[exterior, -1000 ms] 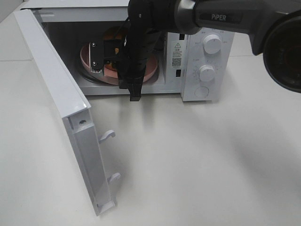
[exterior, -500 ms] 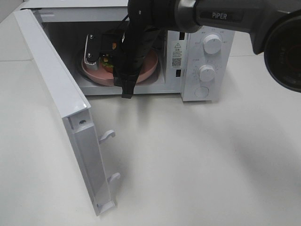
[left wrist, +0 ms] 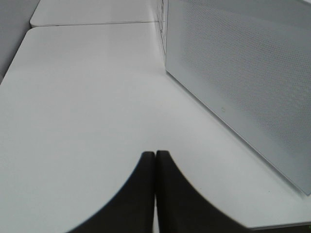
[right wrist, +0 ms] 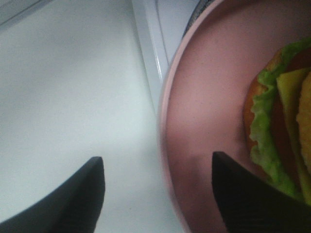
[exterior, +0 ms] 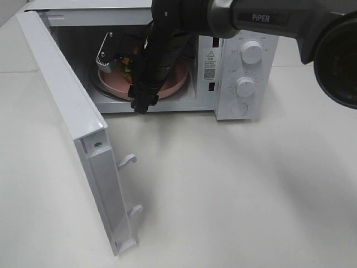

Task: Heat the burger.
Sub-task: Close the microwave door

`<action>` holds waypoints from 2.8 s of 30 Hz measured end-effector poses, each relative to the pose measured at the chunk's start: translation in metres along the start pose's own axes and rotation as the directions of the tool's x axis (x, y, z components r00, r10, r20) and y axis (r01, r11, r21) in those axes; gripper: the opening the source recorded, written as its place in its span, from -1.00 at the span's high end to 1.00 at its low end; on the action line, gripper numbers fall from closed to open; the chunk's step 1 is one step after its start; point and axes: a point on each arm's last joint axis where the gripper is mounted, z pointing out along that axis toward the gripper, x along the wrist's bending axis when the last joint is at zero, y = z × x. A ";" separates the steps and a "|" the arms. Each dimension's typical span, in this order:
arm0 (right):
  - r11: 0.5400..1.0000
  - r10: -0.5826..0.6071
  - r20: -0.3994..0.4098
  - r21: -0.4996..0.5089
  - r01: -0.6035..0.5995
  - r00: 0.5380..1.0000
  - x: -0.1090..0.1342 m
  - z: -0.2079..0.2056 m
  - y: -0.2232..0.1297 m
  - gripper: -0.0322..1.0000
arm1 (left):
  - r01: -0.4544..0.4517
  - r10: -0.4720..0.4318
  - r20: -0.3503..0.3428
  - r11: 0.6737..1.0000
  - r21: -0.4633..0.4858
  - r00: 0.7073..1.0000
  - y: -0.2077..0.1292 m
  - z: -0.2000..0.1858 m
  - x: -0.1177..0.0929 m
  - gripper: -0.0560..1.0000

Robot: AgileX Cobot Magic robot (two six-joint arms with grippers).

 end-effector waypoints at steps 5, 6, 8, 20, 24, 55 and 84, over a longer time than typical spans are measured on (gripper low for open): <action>0.997 0.079 0.011 0.009 -0.079 0.997 -0.001 0.000 -0.001 -0.37 | 0.000 0.000 0.000 1.000 0.000 1.000 0.000 0.000 0.000 0.89; 0.997 0.079 0.011 0.009 -0.079 0.997 -0.001 0.000 -0.001 -0.37 | 0.000 0.000 0.000 1.000 0.000 1.000 0.000 0.000 0.000 0.89; 0.995 0.102 0.015 0.014 -0.102 0.995 -0.002 -0.005 0.000 -0.38 | 0.000 0.000 0.000 1.000 0.000 1.000 0.000 0.000 0.000 0.89; 0.982 0.180 -0.015 0.058 -0.179 0.984 -0.003 -0.041 0.002 -0.39 | 0.000 0.000 0.000 1.000 0.000 1.000 0.000 0.000 0.000 0.89; 0.971 0.226 -0.030 0.085 -0.223 0.974 -0.001 -0.041 0.000 -0.39 | 0.000 0.000 0.000 1.000 0.000 1.000 0.000 0.000 0.000 0.89; 0.654 0.709 -0.031 0.402 -0.641 0.704 0.022 -0.049 -0.016 -0.39 | 0.000 0.000 0.000 1.000 0.000 1.000 0.000 0.000 0.000 0.89; 0.501 0.814 0.107 0.367 -0.784 0.570 0.026 -0.162 -0.077 -0.32 | 0.000 0.000 0.000 1.000 0.000 1.000 0.000 0.000 0.000 0.89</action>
